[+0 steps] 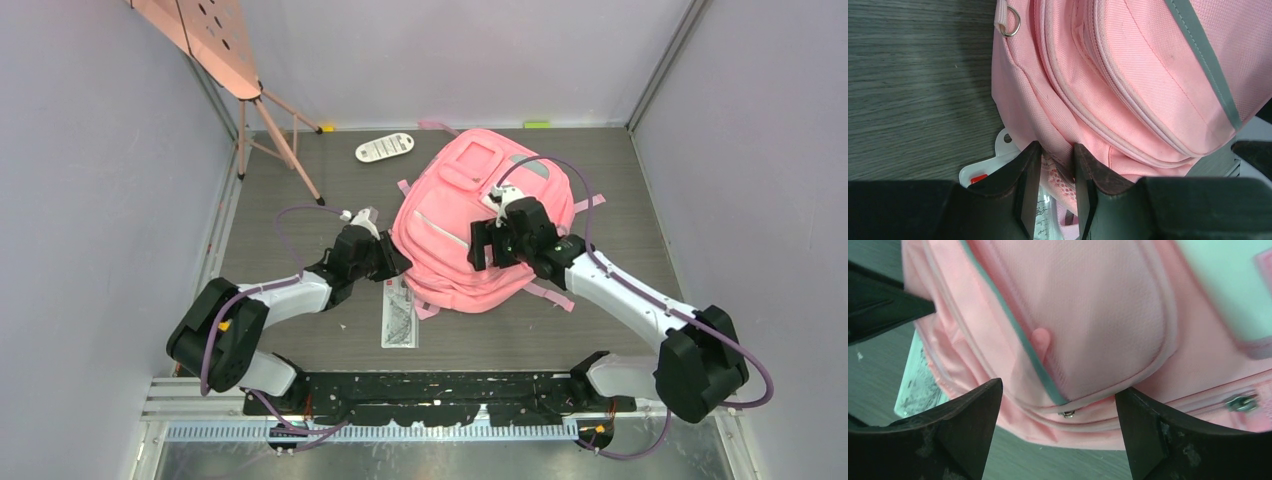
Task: Pack the student bag
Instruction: Unzip the student bag at the center of the board.
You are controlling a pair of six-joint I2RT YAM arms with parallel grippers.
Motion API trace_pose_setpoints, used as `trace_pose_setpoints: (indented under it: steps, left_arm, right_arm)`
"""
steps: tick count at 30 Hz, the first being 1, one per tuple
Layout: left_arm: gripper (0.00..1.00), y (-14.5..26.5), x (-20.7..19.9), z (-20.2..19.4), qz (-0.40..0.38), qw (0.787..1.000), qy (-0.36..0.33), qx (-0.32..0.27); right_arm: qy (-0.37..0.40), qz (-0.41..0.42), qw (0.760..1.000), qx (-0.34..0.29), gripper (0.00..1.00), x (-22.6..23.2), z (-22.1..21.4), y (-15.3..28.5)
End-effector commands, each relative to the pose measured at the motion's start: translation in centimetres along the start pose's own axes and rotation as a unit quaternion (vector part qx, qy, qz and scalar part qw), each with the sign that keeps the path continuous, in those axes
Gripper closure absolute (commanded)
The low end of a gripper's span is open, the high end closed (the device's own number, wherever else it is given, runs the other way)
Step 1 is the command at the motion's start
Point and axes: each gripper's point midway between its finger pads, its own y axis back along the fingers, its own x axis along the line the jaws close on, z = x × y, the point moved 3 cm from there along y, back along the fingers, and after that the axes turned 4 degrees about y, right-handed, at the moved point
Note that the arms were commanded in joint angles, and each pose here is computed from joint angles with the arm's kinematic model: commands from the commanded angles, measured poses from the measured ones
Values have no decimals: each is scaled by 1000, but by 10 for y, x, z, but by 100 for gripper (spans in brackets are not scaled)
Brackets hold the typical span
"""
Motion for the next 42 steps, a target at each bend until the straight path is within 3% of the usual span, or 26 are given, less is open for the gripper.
trace_pose_setpoints:
  steps: [1, 8, 13, 20, 29, 37, 40, 42]
  left_arm:
    - [69, 4, -4, 14, 0, 999, -15, -30]
    - [69, 2, -4, 15, 3, 999, -16, -29]
    - [69, 3, -5, 14, 0, 999, -17, -27]
    - [69, 6, -4, 15, 5, 999, -19, -30]
    - [70, 7, -3, 14, 6, 999, -20, -30]
    - [71, 8, -3, 14, 5, 999, -19, -30]
    - [79, 9, -4, 14, 2, 999, -18, -31]
    - [91, 8, -7, 13, -10, 999, -22, -30]
  right_arm:
    - [-14, 78, 997, 16, 12, 38, -14, 25]
    - [-26, 78, 996, 24, 13, 47, -23, 55]
    - [1, 24, 1000, 18, 14, 29, -25, 51]
    - [26, -33, 999, 0, 27, 13, -24, 33]
    - [48, -26, 999, 1, 52, 19, -20, 19]
    - [53, -5, 998, 41, 77, 27, -34, 13]
    - [41, -8, 998, 40, 93, 29, -35, 15]
    - [22, 0, 999, 39, 98, 33, -34, 16]
